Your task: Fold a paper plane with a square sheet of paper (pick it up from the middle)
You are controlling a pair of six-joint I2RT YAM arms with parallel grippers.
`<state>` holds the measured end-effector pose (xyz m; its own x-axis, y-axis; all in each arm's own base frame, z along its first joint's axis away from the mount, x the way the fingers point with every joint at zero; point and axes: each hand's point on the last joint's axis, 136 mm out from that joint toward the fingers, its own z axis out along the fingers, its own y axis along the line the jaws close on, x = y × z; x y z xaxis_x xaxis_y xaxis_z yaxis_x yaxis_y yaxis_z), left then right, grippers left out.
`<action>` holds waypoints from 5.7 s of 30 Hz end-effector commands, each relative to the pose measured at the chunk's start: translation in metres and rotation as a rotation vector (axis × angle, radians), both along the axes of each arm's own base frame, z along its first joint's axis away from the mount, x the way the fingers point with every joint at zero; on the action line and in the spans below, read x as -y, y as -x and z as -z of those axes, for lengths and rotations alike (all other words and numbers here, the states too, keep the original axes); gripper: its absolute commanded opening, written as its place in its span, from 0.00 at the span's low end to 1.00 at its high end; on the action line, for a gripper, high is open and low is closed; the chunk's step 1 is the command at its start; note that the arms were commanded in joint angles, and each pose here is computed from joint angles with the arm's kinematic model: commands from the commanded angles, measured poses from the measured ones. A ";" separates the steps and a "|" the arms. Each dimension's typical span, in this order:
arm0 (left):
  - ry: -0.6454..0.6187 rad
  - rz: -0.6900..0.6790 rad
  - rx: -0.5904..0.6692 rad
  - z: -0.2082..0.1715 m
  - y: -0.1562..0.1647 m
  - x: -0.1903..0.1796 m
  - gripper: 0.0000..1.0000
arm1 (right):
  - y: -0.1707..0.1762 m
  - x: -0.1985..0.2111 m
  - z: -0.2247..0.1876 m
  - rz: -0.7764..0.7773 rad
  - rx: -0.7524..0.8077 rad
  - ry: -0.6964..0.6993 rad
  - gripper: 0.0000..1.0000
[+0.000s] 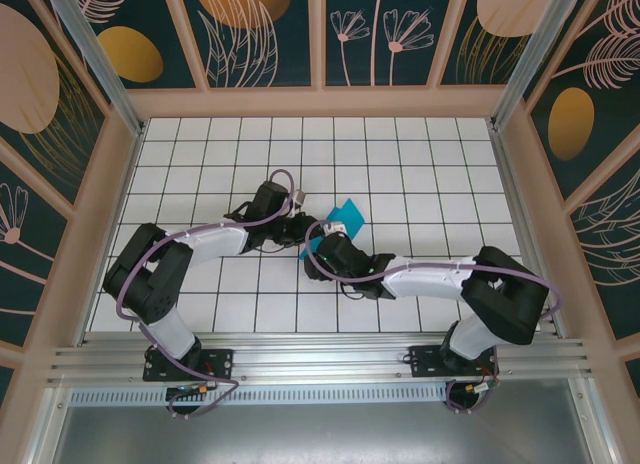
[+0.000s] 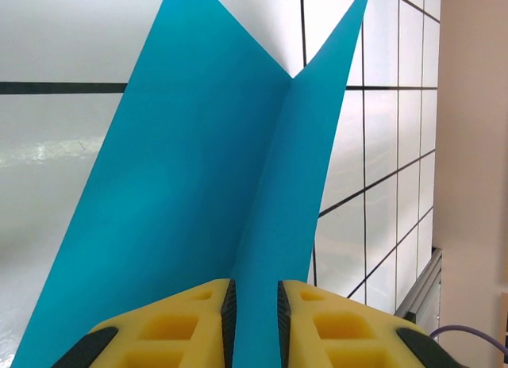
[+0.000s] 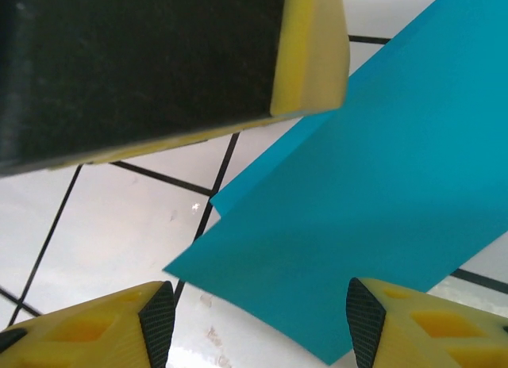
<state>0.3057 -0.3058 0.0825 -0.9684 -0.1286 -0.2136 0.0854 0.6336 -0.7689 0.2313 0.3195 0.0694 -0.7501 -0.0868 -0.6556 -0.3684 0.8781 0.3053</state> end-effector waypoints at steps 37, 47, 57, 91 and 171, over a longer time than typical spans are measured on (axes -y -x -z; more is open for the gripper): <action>-0.032 0.008 -0.019 0.009 0.000 -0.001 0.25 | -0.008 0.004 -0.012 0.049 0.033 -0.045 0.08; -0.072 -0.007 -0.015 0.015 0.000 -0.007 0.25 | -0.009 0.016 -0.008 -0.011 -0.071 -0.196 0.03; -0.110 -0.006 -0.045 0.031 0.010 -0.016 0.22 | -0.010 0.022 -0.006 -0.051 -0.146 -0.324 0.05; -0.184 0.073 -0.119 0.075 0.030 -0.007 0.19 | -0.022 0.047 0.019 -0.038 -0.288 -0.340 0.08; -0.178 0.089 -0.109 0.070 0.025 -0.001 0.21 | -0.057 0.055 0.029 -0.096 -0.257 -0.104 0.11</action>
